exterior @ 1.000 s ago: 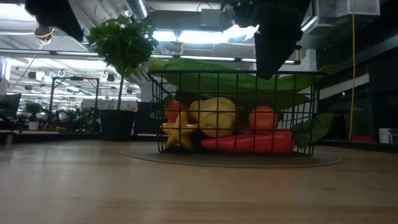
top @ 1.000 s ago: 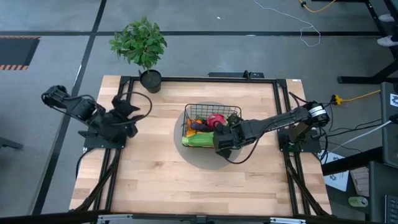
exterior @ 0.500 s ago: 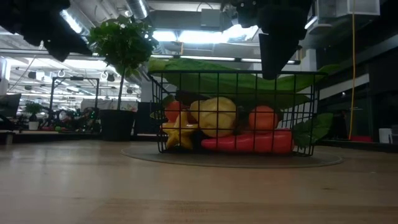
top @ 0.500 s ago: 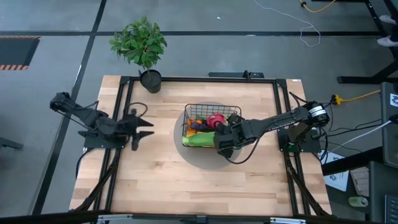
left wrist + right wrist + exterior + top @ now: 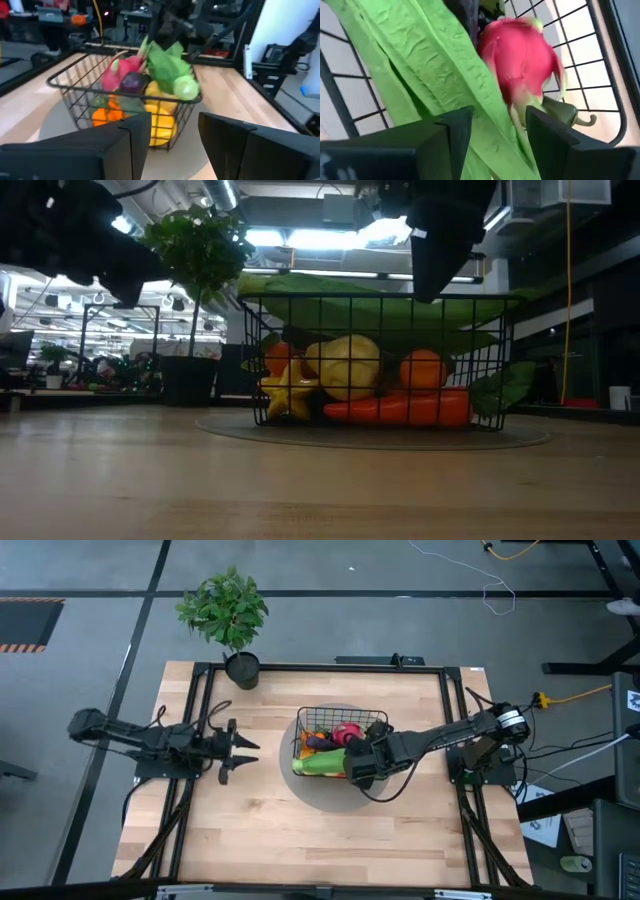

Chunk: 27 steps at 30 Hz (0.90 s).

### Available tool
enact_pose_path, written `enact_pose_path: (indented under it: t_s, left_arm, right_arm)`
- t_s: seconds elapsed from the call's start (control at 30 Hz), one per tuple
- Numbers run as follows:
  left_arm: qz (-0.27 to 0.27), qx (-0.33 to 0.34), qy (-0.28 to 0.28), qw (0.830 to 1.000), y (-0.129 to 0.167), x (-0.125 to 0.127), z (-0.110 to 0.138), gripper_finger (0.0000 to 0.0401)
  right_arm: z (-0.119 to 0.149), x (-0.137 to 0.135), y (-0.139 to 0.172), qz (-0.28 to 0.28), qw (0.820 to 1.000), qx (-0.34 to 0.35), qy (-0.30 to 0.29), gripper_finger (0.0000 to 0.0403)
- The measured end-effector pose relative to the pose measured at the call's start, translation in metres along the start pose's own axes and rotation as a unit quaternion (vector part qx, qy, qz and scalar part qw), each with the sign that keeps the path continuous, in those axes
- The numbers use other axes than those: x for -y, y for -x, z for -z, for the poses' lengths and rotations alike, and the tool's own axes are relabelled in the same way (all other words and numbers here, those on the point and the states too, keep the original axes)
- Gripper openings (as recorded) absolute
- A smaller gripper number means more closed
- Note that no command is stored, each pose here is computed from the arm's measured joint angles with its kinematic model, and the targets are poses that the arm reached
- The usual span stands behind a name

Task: Build produce basket
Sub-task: Put the green leaf lettuce into the black wire basket

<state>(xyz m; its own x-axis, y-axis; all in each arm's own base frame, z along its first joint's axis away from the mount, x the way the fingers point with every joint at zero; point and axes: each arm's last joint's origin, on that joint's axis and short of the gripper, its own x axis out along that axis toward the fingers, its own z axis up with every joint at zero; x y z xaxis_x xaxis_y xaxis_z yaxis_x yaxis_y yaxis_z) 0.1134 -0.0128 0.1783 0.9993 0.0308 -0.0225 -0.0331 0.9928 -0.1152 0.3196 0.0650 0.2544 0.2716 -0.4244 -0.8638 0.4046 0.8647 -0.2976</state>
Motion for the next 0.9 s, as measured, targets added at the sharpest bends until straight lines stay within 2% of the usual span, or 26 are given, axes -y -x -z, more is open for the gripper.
enact_pose_path:
  t_s: [0.27, 0.47, 0.57, 0.73, 0.9]
  left_arm:
    - [-0.022, -0.024, 0.004, 0.999, -0.002, -0.021, 0.015, 0.0153]
    - [-0.030, -0.035, 0.023, 0.999, -0.001, -0.028, 0.016, 0.0153]
    - [-0.049, -0.032, 0.023, 0.998, -0.001, -0.029, 0.016, 0.0153]
    - [-0.070, -0.031, 0.022, 0.997, -0.001, -0.031, 0.016, 0.0154]
    - [-0.071, -0.032, 0.022, 0.997, -0.001, -0.031, 0.017, 0.0154]
  right_arm:
    - [-0.011, 0.004, 0.013, -0.011, 1.000, 0.020, -0.005, 0.0174]
    - [-0.012, 0.002, 0.013, -0.019, 0.999, 0.027, -0.008, 0.0174]
    - [-0.016, -0.002, 0.008, -0.020, 0.998, 0.064, -0.021, 0.0174]
    - [-0.029, -0.011, 0.007, -0.050, 0.989, 0.141, 0.001, 0.0174]
    - [-0.034, -0.015, 0.006, -0.062, 0.985, 0.160, 0.002, 0.0174]
